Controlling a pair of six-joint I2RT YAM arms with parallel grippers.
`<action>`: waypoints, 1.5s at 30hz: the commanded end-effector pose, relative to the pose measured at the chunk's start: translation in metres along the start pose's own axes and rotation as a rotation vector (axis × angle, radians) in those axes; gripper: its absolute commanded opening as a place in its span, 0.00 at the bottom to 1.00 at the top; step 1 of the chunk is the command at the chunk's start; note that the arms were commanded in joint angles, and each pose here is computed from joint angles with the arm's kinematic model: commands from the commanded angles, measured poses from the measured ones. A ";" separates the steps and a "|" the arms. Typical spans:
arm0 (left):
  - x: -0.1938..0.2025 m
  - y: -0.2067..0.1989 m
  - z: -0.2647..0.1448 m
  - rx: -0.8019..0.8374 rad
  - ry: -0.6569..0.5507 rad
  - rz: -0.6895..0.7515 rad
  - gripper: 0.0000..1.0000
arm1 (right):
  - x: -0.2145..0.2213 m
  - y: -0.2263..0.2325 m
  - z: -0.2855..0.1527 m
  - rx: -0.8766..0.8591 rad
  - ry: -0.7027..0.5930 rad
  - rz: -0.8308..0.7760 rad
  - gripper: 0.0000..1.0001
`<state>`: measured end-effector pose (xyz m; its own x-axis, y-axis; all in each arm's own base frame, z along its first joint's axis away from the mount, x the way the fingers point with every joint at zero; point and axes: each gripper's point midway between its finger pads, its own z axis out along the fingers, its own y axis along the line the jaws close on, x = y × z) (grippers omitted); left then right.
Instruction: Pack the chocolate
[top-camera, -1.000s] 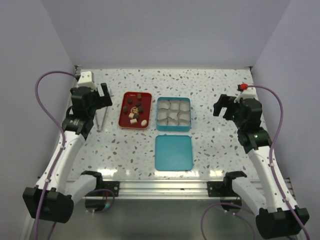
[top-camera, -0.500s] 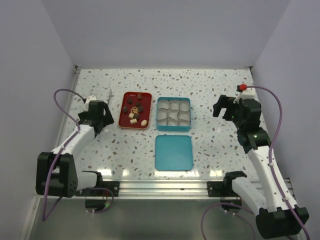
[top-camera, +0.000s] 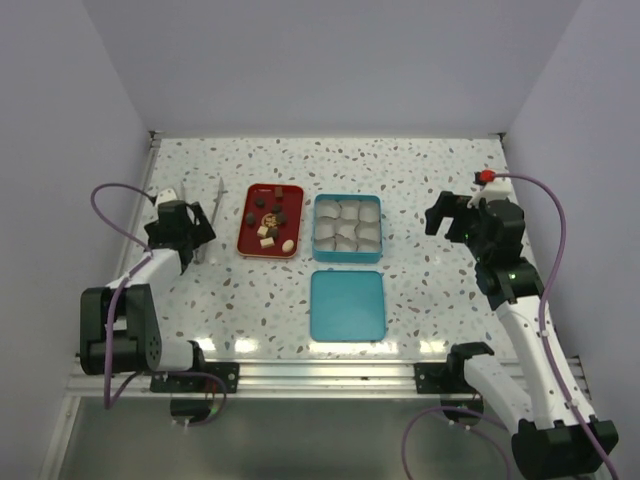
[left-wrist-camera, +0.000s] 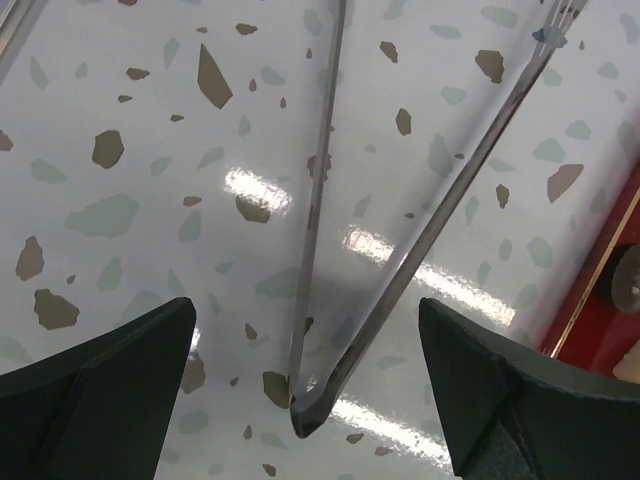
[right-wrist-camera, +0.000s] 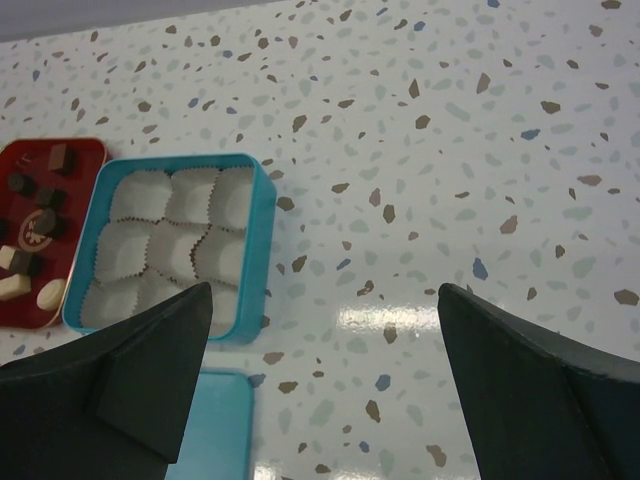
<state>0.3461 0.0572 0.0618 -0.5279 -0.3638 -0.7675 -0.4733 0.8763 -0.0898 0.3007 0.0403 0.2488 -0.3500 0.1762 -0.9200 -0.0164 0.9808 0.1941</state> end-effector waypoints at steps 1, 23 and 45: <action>-0.022 -0.020 0.006 0.133 -0.080 0.036 1.00 | -0.005 0.004 -0.003 -0.024 -0.022 0.002 0.99; -0.003 -0.022 0.035 0.148 -0.029 0.152 1.00 | -0.007 0.006 -0.007 -0.033 -0.036 0.005 0.99; 0.006 -0.023 0.057 0.130 0.029 0.207 0.49 | -0.002 0.013 -0.002 -0.079 -0.015 0.003 0.99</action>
<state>0.3913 0.0538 0.0180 -0.6284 -0.1826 -0.7561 -0.2708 0.9626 -0.0074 0.2967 0.0488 0.2546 -0.3415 0.1777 -0.9229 -0.0669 0.9749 0.2124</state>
